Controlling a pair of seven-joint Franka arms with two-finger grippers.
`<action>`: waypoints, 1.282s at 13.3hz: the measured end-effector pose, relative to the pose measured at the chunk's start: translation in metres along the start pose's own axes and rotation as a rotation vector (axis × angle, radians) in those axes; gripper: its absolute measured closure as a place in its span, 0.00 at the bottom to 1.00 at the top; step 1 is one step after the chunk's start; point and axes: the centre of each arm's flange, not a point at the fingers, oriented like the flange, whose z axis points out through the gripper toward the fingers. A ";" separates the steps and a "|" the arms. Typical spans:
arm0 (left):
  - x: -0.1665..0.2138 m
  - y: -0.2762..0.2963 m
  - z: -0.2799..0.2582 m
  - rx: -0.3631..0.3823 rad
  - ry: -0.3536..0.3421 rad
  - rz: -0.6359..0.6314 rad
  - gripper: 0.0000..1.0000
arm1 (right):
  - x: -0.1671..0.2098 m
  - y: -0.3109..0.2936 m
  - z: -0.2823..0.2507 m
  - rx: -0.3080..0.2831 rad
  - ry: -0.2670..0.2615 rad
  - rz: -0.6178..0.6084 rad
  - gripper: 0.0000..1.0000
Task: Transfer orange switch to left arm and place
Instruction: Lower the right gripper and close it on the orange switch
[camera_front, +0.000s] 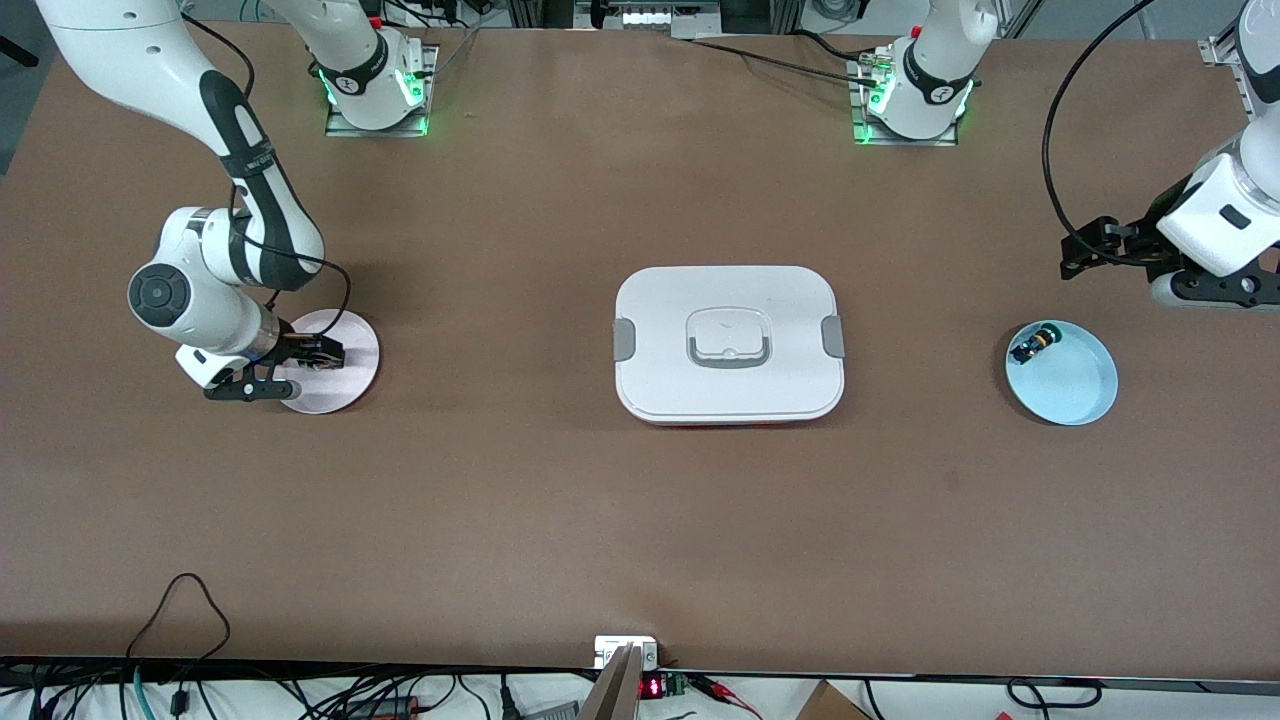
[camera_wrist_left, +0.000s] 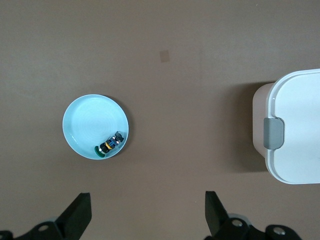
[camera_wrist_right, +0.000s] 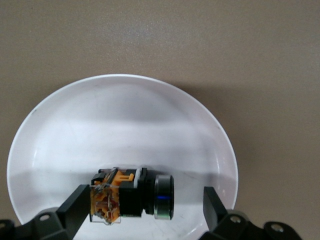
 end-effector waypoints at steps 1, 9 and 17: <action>0.000 0.000 0.000 0.000 0.000 0.000 0.00 | 0.001 0.000 -0.001 0.000 0.003 0.000 0.00; 0.000 0.000 0.000 0.000 0.000 0.000 0.00 | 0.010 -0.003 -0.012 0.034 0.034 0.041 0.00; 0.000 0.002 0.000 0.000 0.000 0.003 0.00 | 0.006 -0.019 -0.003 0.032 0.014 0.001 0.00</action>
